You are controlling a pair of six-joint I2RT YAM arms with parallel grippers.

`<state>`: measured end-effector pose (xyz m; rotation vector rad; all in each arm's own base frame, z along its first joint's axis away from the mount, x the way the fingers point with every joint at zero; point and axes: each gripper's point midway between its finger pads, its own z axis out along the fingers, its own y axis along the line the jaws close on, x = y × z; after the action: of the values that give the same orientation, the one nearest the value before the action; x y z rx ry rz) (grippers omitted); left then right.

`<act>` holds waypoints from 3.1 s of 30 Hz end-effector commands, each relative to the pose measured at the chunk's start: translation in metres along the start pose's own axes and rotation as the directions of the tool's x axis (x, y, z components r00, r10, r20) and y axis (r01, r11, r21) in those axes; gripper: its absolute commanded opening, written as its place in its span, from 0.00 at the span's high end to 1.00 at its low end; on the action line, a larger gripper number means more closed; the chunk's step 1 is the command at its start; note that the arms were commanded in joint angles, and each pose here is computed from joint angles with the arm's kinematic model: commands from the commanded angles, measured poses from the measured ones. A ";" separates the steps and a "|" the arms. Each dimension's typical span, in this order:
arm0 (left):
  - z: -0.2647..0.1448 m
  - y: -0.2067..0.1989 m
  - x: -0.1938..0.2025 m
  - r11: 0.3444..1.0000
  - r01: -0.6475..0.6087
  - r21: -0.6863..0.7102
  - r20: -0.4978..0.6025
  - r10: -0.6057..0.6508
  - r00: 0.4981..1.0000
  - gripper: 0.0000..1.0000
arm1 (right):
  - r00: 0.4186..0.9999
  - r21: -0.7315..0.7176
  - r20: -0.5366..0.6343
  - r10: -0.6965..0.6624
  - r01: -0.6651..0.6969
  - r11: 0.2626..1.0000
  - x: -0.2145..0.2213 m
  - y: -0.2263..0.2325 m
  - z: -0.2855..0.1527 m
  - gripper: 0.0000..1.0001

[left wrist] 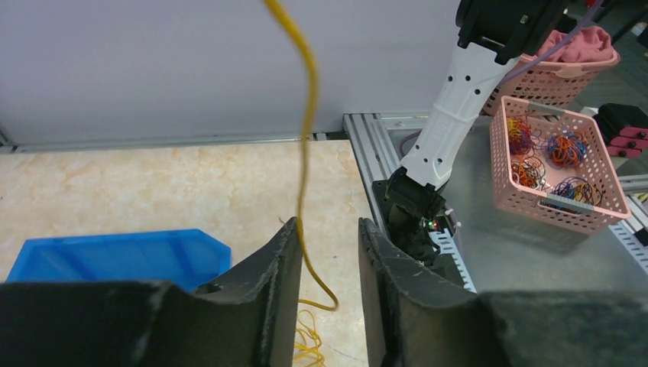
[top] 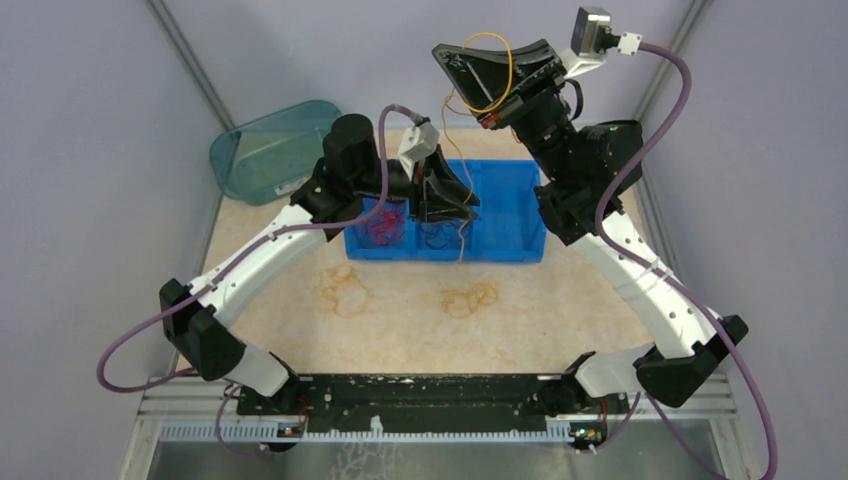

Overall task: Untangle the cables
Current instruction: Place the cable in the bin.

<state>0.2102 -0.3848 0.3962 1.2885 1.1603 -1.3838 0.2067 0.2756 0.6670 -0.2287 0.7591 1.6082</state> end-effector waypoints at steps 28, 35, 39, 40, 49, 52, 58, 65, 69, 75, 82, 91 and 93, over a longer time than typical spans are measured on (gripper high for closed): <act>-0.035 -0.013 -0.141 0.930 -0.344 -0.127 0.085 0.356 0.931 1.00 | 0.730 0.181 -0.560 -0.391 0.569 0.803 0.143 -0.124 -0.227 0.27; -0.033 -0.017 -0.156 0.928 -0.351 -0.122 0.115 0.365 0.924 1.00 | 0.770 0.195 -0.564 -0.298 0.475 0.858 0.183 -0.147 -0.239 0.39; -0.032 -0.016 -0.163 0.924 -0.362 -0.123 0.124 0.376 0.918 1.00 | 0.798 0.216 -0.555 -0.236 0.412 0.885 0.203 -0.156 -0.248 0.53; -0.032 -0.016 -0.166 0.921 -0.368 -0.126 0.127 0.383 0.915 1.00 | 0.797 0.231 -0.564 -0.214 0.401 0.886 0.210 -0.160 -0.256 0.56; -0.032 -0.009 -0.192 0.877 -0.446 -0.180 0.157 0.473 0.867 1.00 | 0.814 0.381 -0.574 -0.088 0.361 0.851 0.249 -0.182 -0.324 0.77; -0.035 -0.008 -0.208 0.848 -0.484 -0.216 0.171 0.521 0.836 1.00 | 0.824 0.455 -0.565 -0.044 0.355 0.817 0.258 -0.190 -0.352 0.82; -0.040 -0.005 -0.239 0.781 -0.550 -0.297 0.199 0.613 0.764 1.00 | 0.822 0.498 -0.570 0.017 0.329 0.803 0.286 -0.185 -0.386 0.82; -0.046 -0.005 -0.272 0.705 -0.601 -0.377 0.229 0.700 0.677 1.00 | 0.796 0.514 -0.600 0.078 0.309 0.801 0.317 -0.175 -0.409 0.78; -0.052 -0.007 -0.289 0.639 -0.639 -0.427 0.234 0.761 0.605 1.00 | 0.782 0.535 -0.613 0.115 0.303 0.789 0.330 -0.172 -0.427 0.74; -0.058 -0.013 -0.306 0.580 -0.662 -0.475 0.238 0.809 0.538 1.00 | 0.783 0.532 -0.607 0.134 0.276 0.801 0.341 -0.165 -0.434 0.68; -0.040 0.005 -0.270 0.660 -0.628 -0.411 0.220 0.741 0.635 1.00 | 0.821 0.507 -0.564 0.087 0.261 0.821 0.329 -0.156 -0.422 0.68; -0.016 0.041 -0.236 0.706 -0.598 -0.379 0.191 0.692 0.697 1.00 | 0.830 0.495 -0.558 0.003 0.329 0.804 0.294 -0.147 -0.413 0.54; -0.010 0.048 -0.230 0.715 -0.591 -0.373 0.188 0.682 0.706 1.00 | 0.837 0.511 -0.547 -0.015 0.348 0.786 0.282 -0.146 -0.416 0.45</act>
<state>0.2677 -0.3684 0.6304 1.0502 0.5591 -0.7976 0.1709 0.2762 0.1422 -0.2932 1.5760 1.1189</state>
